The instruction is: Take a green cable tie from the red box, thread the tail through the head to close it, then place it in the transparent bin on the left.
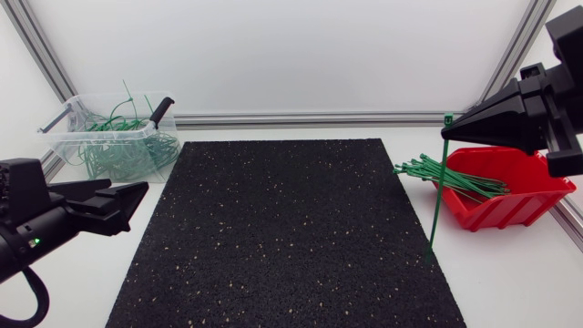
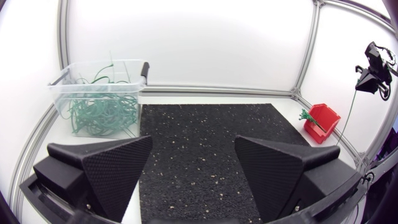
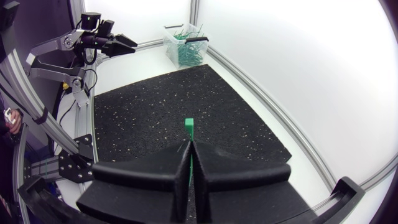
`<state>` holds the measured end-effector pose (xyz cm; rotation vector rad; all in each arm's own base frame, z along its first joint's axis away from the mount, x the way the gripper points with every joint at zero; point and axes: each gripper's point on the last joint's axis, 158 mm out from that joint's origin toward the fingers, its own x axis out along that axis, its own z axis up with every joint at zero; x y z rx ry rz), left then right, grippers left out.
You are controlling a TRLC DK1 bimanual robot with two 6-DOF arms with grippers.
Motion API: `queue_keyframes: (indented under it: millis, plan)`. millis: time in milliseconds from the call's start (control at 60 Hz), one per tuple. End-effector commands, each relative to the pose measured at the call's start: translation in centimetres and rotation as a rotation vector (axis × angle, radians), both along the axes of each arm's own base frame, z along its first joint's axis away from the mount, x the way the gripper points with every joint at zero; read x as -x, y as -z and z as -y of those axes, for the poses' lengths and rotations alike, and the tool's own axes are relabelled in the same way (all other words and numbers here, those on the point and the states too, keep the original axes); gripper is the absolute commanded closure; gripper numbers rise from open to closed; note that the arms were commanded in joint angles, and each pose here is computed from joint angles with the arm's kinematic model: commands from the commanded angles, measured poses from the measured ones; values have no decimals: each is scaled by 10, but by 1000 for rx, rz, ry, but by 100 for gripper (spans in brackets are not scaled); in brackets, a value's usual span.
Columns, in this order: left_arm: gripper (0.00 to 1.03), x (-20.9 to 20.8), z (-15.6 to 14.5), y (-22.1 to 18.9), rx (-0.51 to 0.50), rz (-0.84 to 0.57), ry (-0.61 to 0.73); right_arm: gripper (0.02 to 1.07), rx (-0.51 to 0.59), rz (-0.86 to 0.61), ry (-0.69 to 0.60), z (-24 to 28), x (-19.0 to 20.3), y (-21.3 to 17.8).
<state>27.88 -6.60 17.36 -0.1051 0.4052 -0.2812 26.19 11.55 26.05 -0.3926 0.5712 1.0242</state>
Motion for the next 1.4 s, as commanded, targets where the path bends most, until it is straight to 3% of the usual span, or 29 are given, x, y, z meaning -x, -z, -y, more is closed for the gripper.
queue_keyframes:
  millis: [0, 100, 217, 517, 867, 1383]
  plan:
    - [12, -4, 16, -11, 16, -26, 50, 101, -32, -64, -15, -11, 1, 2]
    - [12, -4, 31, -13, -23, -44, 118, 101, -64, -112, -40, -20, 1, 7]
    - [12, -2, 55, -6, -172, -62, 275, 101, -87, -171, -72, -32, 3, 16]
    - [12, 8, 106, -13, -32, -84, 536, 101, -130, -250, -153, -63, 18, 28]
    - [12, 31, 174, -20, 21, -39, 796, 101, -179, -354, -233, -94, 26, 53]
    - [12, 34, 204, -14, 110, -87, 947, 101, -300, -477, -320, -130, 19, 75]
